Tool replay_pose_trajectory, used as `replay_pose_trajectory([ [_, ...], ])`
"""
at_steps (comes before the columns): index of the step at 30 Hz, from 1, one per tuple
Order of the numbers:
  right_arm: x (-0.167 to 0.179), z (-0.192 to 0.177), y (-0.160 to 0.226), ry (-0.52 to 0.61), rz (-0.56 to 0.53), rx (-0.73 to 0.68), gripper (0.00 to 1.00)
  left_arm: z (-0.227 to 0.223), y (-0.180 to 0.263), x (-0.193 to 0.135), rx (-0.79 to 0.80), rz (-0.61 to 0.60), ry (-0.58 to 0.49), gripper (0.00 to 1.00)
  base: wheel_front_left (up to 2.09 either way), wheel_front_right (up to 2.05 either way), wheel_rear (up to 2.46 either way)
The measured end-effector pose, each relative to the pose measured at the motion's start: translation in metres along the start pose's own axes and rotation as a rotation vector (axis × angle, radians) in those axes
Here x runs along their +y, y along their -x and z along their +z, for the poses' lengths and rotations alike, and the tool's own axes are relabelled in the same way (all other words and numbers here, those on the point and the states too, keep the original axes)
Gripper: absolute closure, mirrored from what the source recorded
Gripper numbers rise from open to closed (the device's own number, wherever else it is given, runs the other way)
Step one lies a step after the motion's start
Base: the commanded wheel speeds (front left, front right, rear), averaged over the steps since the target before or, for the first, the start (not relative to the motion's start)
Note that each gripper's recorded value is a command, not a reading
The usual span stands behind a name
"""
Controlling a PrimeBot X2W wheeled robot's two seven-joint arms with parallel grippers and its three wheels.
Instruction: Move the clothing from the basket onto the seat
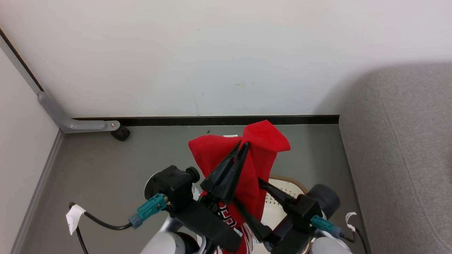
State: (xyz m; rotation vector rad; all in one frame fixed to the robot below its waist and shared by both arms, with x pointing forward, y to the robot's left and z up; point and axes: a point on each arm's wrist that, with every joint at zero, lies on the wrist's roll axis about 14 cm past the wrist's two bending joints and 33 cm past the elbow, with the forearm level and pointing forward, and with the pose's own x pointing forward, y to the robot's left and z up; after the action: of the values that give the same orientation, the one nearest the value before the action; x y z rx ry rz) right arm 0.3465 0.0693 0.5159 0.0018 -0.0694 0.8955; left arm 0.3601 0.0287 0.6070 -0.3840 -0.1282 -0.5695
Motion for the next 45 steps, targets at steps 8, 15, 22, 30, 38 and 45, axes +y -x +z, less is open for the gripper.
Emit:
replay_pose_trajectory([
  [8,0.001,-0.007,0.002,-0.013,-0.001,0.018,0.51,0.002,0.001,-0.026,0.019,-0.079,0.070,1.00,0.00,0.00,0.00],
  [15,0.001,-0.008,0.002,-0.042,-0.005,0.018,1.00,-0.002,0.002,-0.027,0.048,-0.077,0.096,1.00,0.00,0.00,0.00],
  [22,0.007,-0.002,0.002,-0.085,0.008,-0.007,1.00,-0.011,0.003,0.012,0.087,0.056,0.092,0.61,0.00,0.00,0.00],
  [30,-0.029,0.007,0.012,-0.104,-0.087,-0.040,1.00,-0.029,0.004,0.036,0.133,0.134,0.104,0.00,0.00,0.00,0.00],
  [38,-0.103,0.020,0.049,-0.037,-0.277,-0.066,1.00,-0.055,0.013,0.032,0.197,0.119,0.103,0.00,0.00,0.00,0.00],
  [45,-0.137,0.040,0.075,0.012,-0.389,-0.112,1.00,-0.066,0.013,0.006,0.196,0.029,0.091,0.00,0.00,0.00,0.00],
])
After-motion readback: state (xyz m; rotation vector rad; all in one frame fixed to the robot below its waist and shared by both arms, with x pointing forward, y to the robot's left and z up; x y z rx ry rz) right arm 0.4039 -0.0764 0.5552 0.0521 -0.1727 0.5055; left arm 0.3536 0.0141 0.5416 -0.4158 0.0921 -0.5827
